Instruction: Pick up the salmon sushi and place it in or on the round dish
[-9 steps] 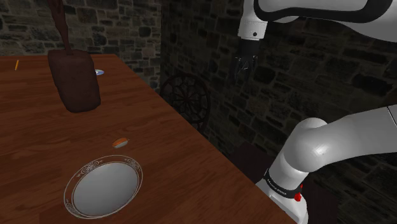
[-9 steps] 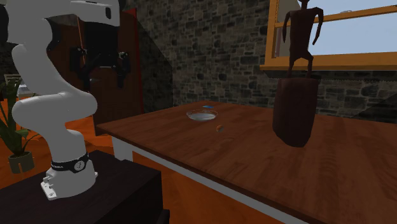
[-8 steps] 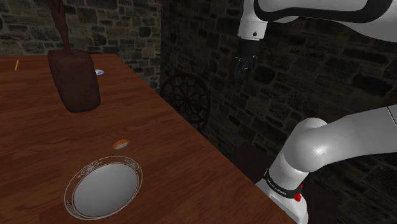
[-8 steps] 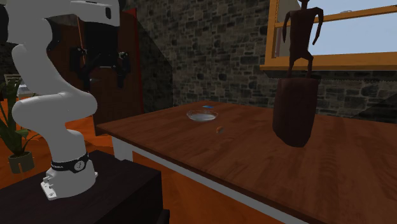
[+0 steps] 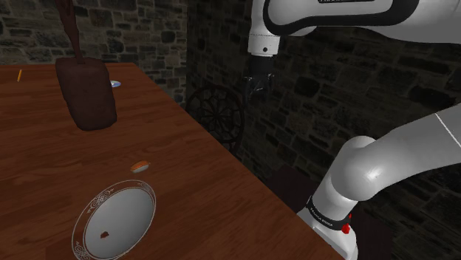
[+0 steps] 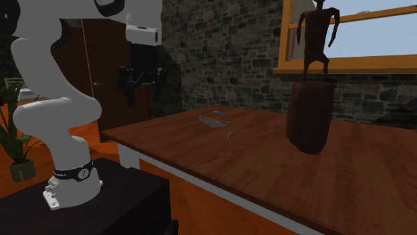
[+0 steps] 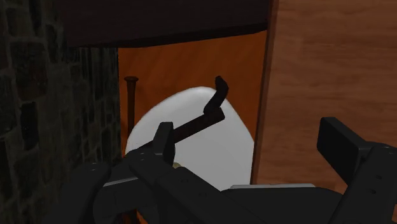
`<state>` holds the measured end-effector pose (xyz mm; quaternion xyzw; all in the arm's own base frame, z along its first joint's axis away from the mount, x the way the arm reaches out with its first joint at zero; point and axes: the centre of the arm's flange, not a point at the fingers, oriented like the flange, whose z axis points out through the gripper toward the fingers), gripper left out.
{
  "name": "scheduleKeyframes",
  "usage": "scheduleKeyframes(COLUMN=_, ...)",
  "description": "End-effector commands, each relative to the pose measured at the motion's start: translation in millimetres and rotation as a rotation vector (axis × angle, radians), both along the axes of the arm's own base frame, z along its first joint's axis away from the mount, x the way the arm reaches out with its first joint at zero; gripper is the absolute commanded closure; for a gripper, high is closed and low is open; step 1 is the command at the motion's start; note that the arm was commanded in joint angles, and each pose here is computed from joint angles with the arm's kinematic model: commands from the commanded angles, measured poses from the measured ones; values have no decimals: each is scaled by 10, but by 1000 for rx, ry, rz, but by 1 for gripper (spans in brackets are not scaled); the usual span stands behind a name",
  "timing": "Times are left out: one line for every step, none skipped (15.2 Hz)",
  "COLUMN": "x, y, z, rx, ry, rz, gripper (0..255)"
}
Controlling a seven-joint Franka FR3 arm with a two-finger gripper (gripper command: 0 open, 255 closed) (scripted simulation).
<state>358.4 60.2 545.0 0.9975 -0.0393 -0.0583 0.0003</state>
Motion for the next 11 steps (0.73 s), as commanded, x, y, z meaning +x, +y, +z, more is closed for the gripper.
scheduleKeyframes(x=123, y=206, z=-79, rx=5, ry=9, rz=0, gripper=0)
scheduleKeyframes(x=186, y=312, z=-128, rx=7, ry=14, rz=1, gripper=0)
scheduleKeyframes(x=248, y=419, z=-178, rx=9, ry=19, rz=2, gripper=0)
scheduleKeyframes(x=310, y=526, z=-227, rx=12, ry=24, rz=2, gripper=0)
scheduleKeyframes(x=371, y=633, z=-276, rx=14, ry=28, rz=3, gripper=0)
scheduleKeyframes(x=432, y=741, z=-326, rx=16, ry=33, rz=4, gripper=0)
scheduleKeyframes(x=493, y=848, z=-375, rx=18, ry=38, rz=4, gripper=0)
scheduleKeyframes(x=554, y=955, z=-425, rx=20, ry=42, rz=5, gripper=0)
scheduleKeyframes(x=614, y=1063, z=-474, rx=22, ry=47, rz=6, gripper=0)
scheduleKeyframes(x=674, y=1171, z=-524, rx=24, ry=52, rz=6, gripper=0)
scheduleKeyframes(x=734, y=1279, z=-574, rx=27, ry=57, rz=7, gripper=0)
